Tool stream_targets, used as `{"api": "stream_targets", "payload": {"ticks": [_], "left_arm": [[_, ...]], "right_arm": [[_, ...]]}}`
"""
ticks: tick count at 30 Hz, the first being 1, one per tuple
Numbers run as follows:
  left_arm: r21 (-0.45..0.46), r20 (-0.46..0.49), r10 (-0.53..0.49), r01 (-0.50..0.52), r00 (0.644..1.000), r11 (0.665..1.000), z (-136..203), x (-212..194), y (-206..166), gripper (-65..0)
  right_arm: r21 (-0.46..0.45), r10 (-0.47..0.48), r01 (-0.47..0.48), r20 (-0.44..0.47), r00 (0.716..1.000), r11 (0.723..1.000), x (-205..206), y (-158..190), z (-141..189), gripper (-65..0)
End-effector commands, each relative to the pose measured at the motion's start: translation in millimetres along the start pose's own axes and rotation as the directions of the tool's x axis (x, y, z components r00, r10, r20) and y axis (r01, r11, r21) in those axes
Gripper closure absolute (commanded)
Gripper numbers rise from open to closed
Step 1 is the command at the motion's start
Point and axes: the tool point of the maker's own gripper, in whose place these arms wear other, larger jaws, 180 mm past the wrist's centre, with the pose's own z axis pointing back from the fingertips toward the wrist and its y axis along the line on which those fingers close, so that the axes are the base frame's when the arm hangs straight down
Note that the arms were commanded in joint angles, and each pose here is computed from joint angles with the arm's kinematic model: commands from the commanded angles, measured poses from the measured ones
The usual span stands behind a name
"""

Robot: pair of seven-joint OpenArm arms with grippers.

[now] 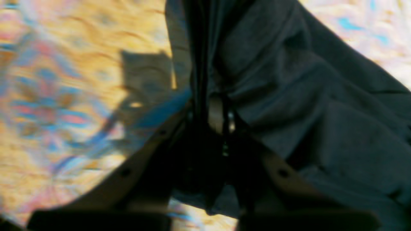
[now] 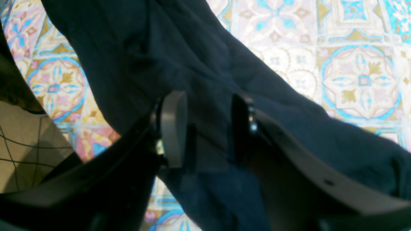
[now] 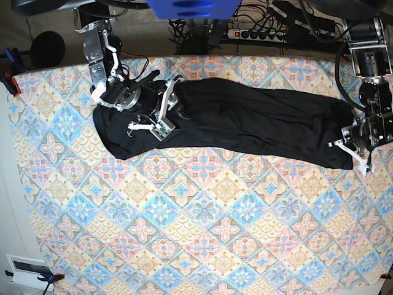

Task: Layout the t-shirt on the table in an organized manner, then fold the t-shirt properly
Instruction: 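Pull the grasped fabric inward toward the right gripper with the left gripper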

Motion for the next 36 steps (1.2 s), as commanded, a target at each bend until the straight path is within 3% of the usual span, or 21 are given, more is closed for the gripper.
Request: {"api": "stream_targets", "payload": {"ticks": [1,4,8,12,19,25,30,36], "left_arm": [[0.059,0.107,-0.024,0.018,0.994,0.998,16.2,34.6,18.2,-0.1],[0.125,0.147,-0.061,0.043,0.987,0.991,24.6,47.2,35.1,-0.2],[0.11,0.143,-0.079,0.063,0.987,0.992,31.6,49.0,26.6,-0.1],[0.002,0.092,-0.122,0.123,0.988,0.992,42.0,27.3,-17.7,0.0],[-0.203,0.147,-0.205,0.233,0.968,0.951,71.1,-11.8,-116.8,-0.2],[-0.298,0.145,-0.165,0.202,0.976,0.933,70.3,-30.7,-155.3,-0.2],[-0.281,0.125,-0.139,0.17,0.982,0.945,60.4,-43.9,-166.3,-0.2],[-0.324,0.064,-0.129,0.143,0.99,0.935,46.3,-62.6,-187.5,-2.7]], "right_arm": [[0.002,0.01,-0.011,0.053,0.999,1.0,14.4,-0.4,3.7,-22.4],[0.001,0.009,-0.009,0.052,0.999,1.0,13.8,-0.6,3.9,-22.4],[-0.003,0.01,-0.01,0.054,0.998,1.0,14.9,-2.3,4.2,-22.4],[-0.006,0.009,-0.008,0.054,0.998,1.0,14.8,-3.3,4.6,-22.4],[-0.006,0.009,-0.008,0.054,0.998,1.0,14.8,-3.3,4.6,-22.4],[-0.008,0.009,-0.009,0.055,0.998,1.0,14.8,-4.1,5.0,-22.4],[-0.032,0.014,-0.012,0.041,0.999,0.999,9.7,-13.6,10.2,-22.4],[-0.032,0.015,-0.013,0.042,0.999,0.999,10.3,-13.9,10.2,-22.4]]}}
